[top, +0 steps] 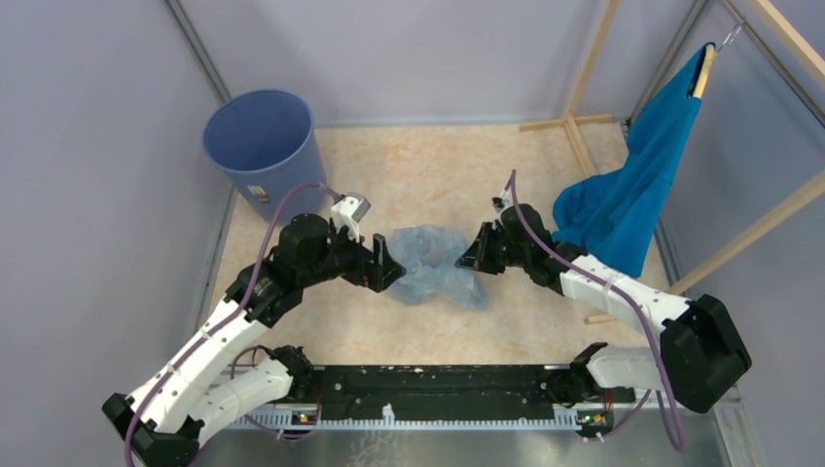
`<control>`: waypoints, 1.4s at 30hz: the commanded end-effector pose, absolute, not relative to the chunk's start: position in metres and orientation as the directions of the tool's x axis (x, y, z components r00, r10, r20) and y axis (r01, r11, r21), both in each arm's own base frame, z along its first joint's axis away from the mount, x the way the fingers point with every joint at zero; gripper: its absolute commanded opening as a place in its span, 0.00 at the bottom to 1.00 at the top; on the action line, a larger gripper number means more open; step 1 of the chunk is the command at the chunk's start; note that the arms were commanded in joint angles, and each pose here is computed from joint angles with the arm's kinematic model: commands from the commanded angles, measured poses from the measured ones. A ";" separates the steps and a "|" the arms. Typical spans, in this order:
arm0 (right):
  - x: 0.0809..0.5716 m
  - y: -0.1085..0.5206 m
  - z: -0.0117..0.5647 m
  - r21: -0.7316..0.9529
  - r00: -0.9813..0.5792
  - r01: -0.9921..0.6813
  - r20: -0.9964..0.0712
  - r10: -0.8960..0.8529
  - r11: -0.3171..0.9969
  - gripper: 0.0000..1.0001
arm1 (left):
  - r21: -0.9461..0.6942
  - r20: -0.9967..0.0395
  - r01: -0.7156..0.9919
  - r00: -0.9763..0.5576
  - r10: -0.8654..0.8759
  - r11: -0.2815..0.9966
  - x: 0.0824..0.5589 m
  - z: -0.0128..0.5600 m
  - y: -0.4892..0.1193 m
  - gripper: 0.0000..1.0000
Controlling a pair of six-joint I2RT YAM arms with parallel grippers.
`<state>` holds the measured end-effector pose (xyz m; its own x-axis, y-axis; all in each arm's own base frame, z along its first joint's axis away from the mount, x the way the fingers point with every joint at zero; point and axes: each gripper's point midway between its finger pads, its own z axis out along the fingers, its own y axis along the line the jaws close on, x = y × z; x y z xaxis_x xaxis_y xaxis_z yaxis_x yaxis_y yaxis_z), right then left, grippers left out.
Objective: Put the trash bags into the trash bin
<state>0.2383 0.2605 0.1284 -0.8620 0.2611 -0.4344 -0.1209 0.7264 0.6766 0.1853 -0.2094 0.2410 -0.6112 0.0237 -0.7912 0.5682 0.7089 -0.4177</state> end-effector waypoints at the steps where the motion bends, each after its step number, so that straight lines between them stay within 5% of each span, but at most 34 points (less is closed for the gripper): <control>1: 0.250 0.271 0.154 0.715 -0.846 -0.178 -0.462 0.267 0.676 0.00 | -0.370 -0.823 0.626 -0.563 0.070 0.687 0.184 0.238 -0.210 0.98; 8: 0.248 0.273 0.152 0.729 -0.853 -0.181 -0.450 0.263 0.660 0.00 | -0.261 -0.815 0.602 -0.557 0.163 0.755 0.189 0.220 -0.202 0.98; 12: 0.247 0.275 0.152 0.738 -0.862 -0.185 -0.439 0.254 0.649 0.00 | -0.245 -0.817 0.606 -0.549 0.175 0.757 0.196 0.218 -0.209 0.89; 15: 0.247 0.277 0.154 0.742 -0.864 -0.199 -0.441 0.243 0.641 0.00 | -0.214 -0.805 0.558 -0.565 0.179 0.802 0.207 0.210 -0.206 0.74; 19: 0.246 0.273 0.154 0.723 -0.857 -0.206 -0.459 0.236 0.659 0.00 | -0.146 -0.797 0.442 -0.582 0.159 0.885 0.220 0.205 -0.184 0.36; 28: 0.261 0.254 0.153 0.614 -0.812 -0.282 -0.562 0.158 0.738 0.00 | -0.167 -0.829 0.399 -0.552 0.091 0.902 0.213 0.224 -0.168 0.00; 36: 0.266 0.230 0.152 0.432 -0.798 -0.317 -0.602 0.009 0.845 0.48 | -0.005 -0.815 0.202 -0.568 0.113 0.979 0.223 0.215 -0.122 0.00; 42: 0.263 0.204 0.158 0.415 -0.759 -0.264 -0.646 0.078 0.871 0.67 | 0.007 -0.816 0.230 -0.561 0.138 0.973 0.222 0.216 -0.123 0.00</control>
